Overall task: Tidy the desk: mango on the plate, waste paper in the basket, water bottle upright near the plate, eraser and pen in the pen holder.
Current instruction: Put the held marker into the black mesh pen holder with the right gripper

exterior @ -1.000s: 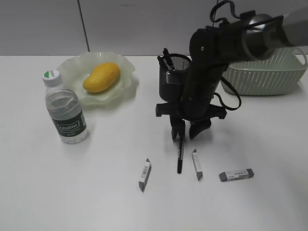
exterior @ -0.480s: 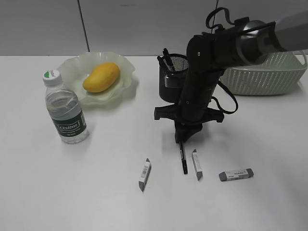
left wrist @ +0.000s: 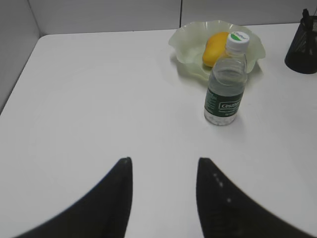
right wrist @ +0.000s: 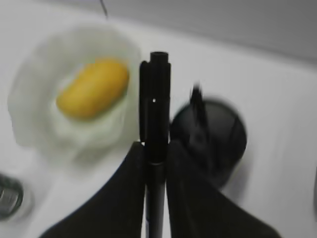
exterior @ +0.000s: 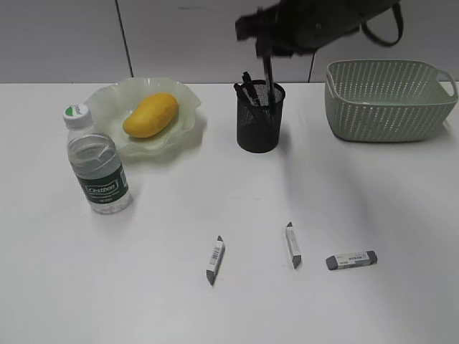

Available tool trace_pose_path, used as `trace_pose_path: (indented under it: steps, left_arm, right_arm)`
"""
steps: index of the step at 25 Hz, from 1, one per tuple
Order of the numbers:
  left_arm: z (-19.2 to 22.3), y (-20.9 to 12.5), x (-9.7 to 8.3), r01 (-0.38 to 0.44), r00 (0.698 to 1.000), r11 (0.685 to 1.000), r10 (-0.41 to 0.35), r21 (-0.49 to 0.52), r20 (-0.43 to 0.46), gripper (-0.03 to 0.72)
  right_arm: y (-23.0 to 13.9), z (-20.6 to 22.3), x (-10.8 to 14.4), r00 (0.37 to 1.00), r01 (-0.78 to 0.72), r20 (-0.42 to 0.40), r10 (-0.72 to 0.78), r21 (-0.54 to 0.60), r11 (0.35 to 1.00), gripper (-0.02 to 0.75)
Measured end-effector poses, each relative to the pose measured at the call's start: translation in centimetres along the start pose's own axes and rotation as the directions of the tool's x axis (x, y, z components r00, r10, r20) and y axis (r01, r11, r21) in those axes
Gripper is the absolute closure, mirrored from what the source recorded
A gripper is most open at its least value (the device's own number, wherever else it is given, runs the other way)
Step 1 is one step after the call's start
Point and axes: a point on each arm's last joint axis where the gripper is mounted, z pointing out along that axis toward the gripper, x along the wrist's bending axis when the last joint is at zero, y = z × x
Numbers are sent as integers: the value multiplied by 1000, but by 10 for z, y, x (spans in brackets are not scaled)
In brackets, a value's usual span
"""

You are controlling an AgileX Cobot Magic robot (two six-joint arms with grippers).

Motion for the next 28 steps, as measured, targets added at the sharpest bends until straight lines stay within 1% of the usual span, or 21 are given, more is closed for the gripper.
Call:
trace_pose_path:
  steps: [1,2,3,4,6,8,10,13,19,21,23,25,27,28]
  left_arm:
    - [0,0,0,0,1000,1000,0,0,0,369]
    - [0,0,0,0,1000,1000,0,0,0,369]
    - [0,0,0,0,1000,1000,0,0,0,369]
    - [0,0,0,0,1000,1000,0,0,0,369]
    - [0,0,0,0,1000,1000,0,0,0,369]
    - [0,0,0,0,1000,1000,0,0,0,369]
    - [0,0,0,0,1000,1000,0,0,0,369]
    - [0,0,0,0,1000,1000,0,0,0,369]
    - [0,0,0,0,1000,1000,0,0,0,369]
    - [0,0,0,0,1000,1000,0,0,0,369]
    - [0,0,0,0,1000,1000,0,0,0,369]
    - [0,0,0,0,1000,1000,0,0,0,369]
    - [0,0,0,0,1000,1000,0,0,0,369]
    - [0,0,0,0,1000,1000,0,0,0,369]
  right_arm:
    - [5,-3,-3,999,44,-2,-45,-111,993,638]
    - [8,-3,-5,997,79,-3,-81,-196,977,638]
    - [10,0,-8,992,118,-4,-124,-284,952,638]
    - [10,6,-11,989,139,-5,-151,-352,926,638]
    - [3,25,-19,985,154,-4,-172,-423,893,638]
    - [-6,45,-31,989,138,10,-150,-455,880,638]
    - [-19,66,-47,993,113,34,-109,-443,889,638]
    - [-39,89,-61,995,103,56,-87,-428,898,638]
    - [-61,111,-66,994,106,61,-89,-390,915,636]
    - [-64,112,-66,994,106,63,-90,-360,927,587]
    - [-66,112,-66,994,107,64,-90,-348,931,475]
    - [-65,110,-66,994,105,67,-89,-319,942,325]
    - [-57,99,-64,994,105,71,-89,-284,953,217]
    - [-53,91,-63,993,104,74,-88,-249,963,189]
